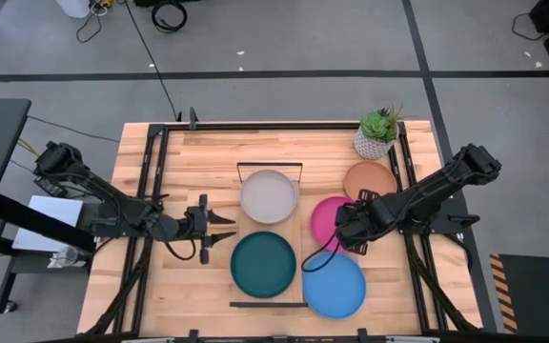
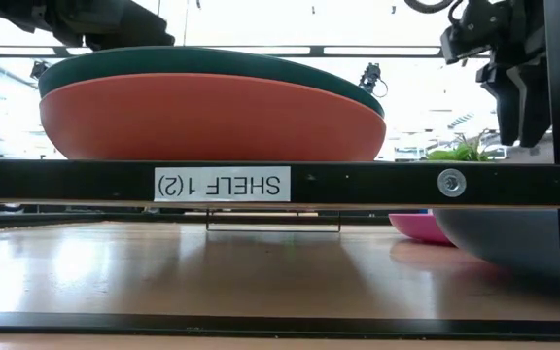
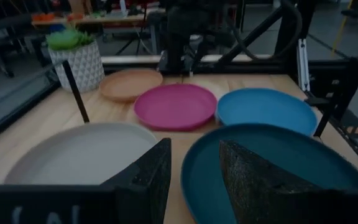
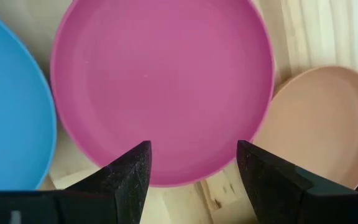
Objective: Place and stack plates onto a shelf
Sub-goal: Stack the pink plate on top of the dark green plate on the shelf
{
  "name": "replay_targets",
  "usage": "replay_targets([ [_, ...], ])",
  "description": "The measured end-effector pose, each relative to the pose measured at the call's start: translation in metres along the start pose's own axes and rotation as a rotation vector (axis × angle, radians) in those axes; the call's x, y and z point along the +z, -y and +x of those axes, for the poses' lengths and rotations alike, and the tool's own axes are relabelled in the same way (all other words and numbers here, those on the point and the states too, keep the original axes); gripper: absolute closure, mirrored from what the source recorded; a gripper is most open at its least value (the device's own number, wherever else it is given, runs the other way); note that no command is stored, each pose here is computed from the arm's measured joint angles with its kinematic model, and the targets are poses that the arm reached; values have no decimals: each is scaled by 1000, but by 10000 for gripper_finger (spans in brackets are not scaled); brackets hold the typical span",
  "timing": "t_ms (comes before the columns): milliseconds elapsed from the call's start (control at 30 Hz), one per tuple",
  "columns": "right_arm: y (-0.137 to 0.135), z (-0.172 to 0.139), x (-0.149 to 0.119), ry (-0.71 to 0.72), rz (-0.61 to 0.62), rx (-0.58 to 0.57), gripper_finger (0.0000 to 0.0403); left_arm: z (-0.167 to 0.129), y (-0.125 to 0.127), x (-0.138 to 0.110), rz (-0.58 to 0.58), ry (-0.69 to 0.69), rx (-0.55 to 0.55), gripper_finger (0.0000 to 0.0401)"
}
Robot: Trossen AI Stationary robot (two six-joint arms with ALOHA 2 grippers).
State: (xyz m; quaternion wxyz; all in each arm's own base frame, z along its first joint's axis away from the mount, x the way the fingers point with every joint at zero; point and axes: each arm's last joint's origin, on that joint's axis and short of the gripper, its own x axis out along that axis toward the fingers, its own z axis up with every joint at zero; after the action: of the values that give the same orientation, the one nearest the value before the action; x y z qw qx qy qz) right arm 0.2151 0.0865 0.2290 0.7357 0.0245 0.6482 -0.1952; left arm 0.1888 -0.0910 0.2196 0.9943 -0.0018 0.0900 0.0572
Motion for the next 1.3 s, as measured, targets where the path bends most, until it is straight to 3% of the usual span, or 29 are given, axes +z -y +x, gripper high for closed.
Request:
replay_targets([
  [267, -1, 36, -6, 17, -11, 46, 161, 0, 0, -4, -46, -35, -1, 257],
  [400, -11, 41, -9, 13, -139, 168, 163, 0, 0, -4, -51, -37, -1, 257],
  [567, -29, 39, -32, 25, -388, 173, 180, 0, -1, -7, -79, -65, -1, 257],
  [800, -33, 54, -52, 36, -463, 132, 215, 0, -1, -8, -98, -75, 1, 257],
  [1033, -29, 68, -57, 29, -514, 133, 271, 0, -1, -9, -103, -75, 2, 257],
  [1300, -31, 67, -53, 23, -543, 218, 378, 0, 0, -9, -104, -75, 2, 257],
])
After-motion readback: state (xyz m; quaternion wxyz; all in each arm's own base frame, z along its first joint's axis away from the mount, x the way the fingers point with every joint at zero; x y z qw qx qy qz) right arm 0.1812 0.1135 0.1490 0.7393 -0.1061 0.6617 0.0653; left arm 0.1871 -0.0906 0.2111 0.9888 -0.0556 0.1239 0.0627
